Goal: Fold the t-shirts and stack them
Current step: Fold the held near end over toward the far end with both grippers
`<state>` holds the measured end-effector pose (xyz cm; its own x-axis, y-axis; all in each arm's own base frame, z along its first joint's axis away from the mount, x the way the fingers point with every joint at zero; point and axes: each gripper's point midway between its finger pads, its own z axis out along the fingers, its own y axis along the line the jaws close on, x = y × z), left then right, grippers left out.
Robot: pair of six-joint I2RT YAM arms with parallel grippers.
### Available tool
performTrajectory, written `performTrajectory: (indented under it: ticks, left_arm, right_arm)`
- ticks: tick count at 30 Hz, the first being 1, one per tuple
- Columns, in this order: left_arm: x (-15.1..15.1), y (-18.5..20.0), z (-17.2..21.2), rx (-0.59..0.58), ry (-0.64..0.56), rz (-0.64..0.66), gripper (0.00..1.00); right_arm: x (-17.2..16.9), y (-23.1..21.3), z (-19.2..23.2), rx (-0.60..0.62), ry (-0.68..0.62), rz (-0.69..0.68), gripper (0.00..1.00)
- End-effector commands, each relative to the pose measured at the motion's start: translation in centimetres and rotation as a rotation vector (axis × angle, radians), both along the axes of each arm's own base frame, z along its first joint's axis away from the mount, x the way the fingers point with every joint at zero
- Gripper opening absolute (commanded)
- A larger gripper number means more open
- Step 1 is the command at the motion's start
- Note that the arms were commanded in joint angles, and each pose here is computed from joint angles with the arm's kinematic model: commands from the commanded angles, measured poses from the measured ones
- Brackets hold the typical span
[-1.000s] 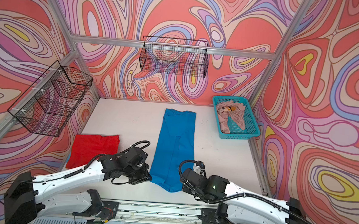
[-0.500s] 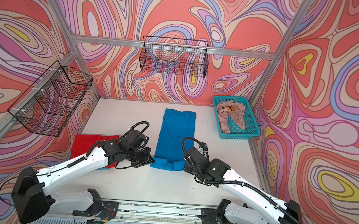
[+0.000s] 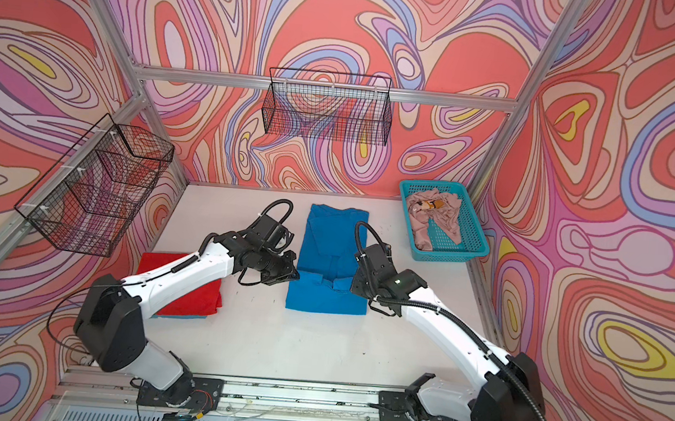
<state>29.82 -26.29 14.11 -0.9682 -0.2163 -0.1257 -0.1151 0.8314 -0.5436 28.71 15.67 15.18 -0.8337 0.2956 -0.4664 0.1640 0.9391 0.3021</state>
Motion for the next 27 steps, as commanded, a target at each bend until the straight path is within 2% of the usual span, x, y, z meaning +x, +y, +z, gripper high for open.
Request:
performTrajectory:
  ticks: [1, 16, 27]
  left_arm:
    - [0.8, -0.1, -0.4, 0.025, 0.007, -0.037, 0.0]
    - [6.6, 0.2, -2.1, 0.051, 0.006, 0.008, 0.0]
    - [8.8, -0.6, -4.0, 0.041, 0.054, -0.01, 0.0]
  right_arm:
    - [2.2, 0.8, 1.2, 0.027, -0.049, 0.045, 0.0]
    - [7.7, 0.6, -1.8, 0.056, -0.01, 0.052, 0.0]
    - [10.1, -0.1, -3.4, 0.072, 0.01, 0.043, 0.0]
